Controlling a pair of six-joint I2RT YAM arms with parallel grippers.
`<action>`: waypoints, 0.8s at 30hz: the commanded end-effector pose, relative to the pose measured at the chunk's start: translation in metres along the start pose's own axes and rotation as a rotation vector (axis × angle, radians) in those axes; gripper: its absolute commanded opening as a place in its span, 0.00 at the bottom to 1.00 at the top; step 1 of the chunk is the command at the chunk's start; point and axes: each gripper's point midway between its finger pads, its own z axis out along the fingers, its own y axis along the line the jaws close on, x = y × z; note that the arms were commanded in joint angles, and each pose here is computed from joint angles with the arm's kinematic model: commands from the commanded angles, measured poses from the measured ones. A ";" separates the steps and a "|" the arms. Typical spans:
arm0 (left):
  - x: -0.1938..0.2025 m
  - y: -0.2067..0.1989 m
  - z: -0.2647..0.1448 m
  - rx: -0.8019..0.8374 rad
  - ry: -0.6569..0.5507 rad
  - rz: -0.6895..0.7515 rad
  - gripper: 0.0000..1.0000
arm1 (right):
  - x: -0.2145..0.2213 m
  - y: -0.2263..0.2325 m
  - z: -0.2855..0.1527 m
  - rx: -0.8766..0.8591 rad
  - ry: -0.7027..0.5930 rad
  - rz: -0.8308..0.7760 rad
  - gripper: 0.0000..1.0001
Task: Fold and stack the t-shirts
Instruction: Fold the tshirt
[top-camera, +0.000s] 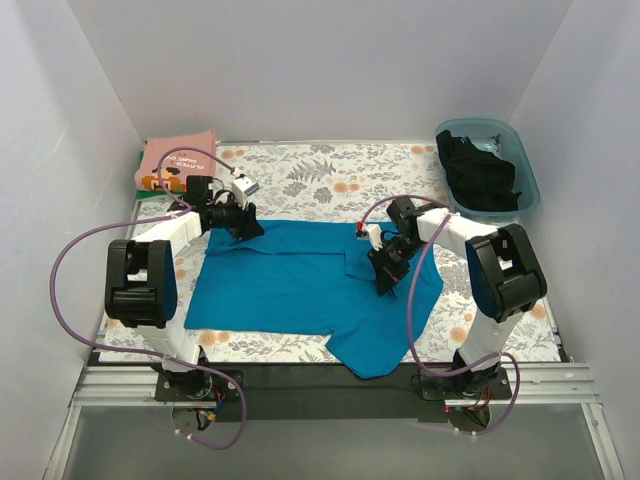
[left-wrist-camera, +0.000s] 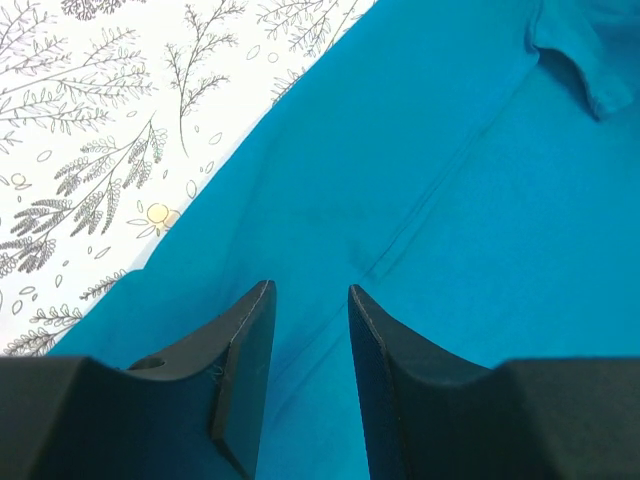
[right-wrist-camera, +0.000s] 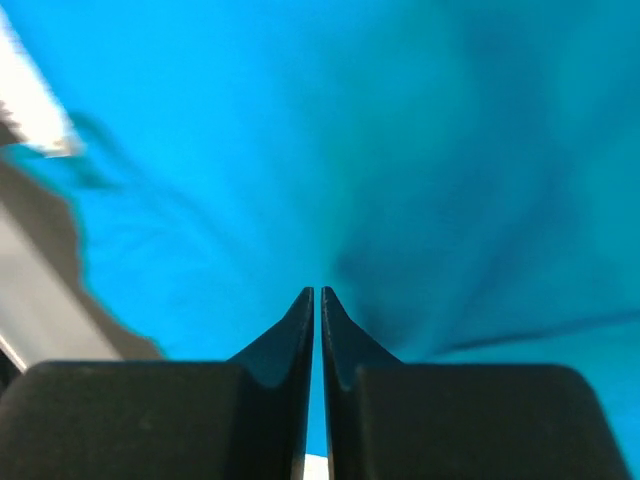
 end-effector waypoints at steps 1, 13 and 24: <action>-0.014 0.003 -0.007 -0.013 -0.025 0.000 0.34 | -0.021 0.047 -0.023 -0.146 -0.105 -0.090 0.12; 0.027 0.035 -0.022 -0.111 0.085 -0.162 0.26 | -0.066 -0.017 -0.056 0.040 -0.203 -0.031 0.20; 0.096 0.034 -0.027 -0.158 0.300 -0.131 0.22 | -0.038 -0.073 -0.044 0.200 -0.080 0.062 0.20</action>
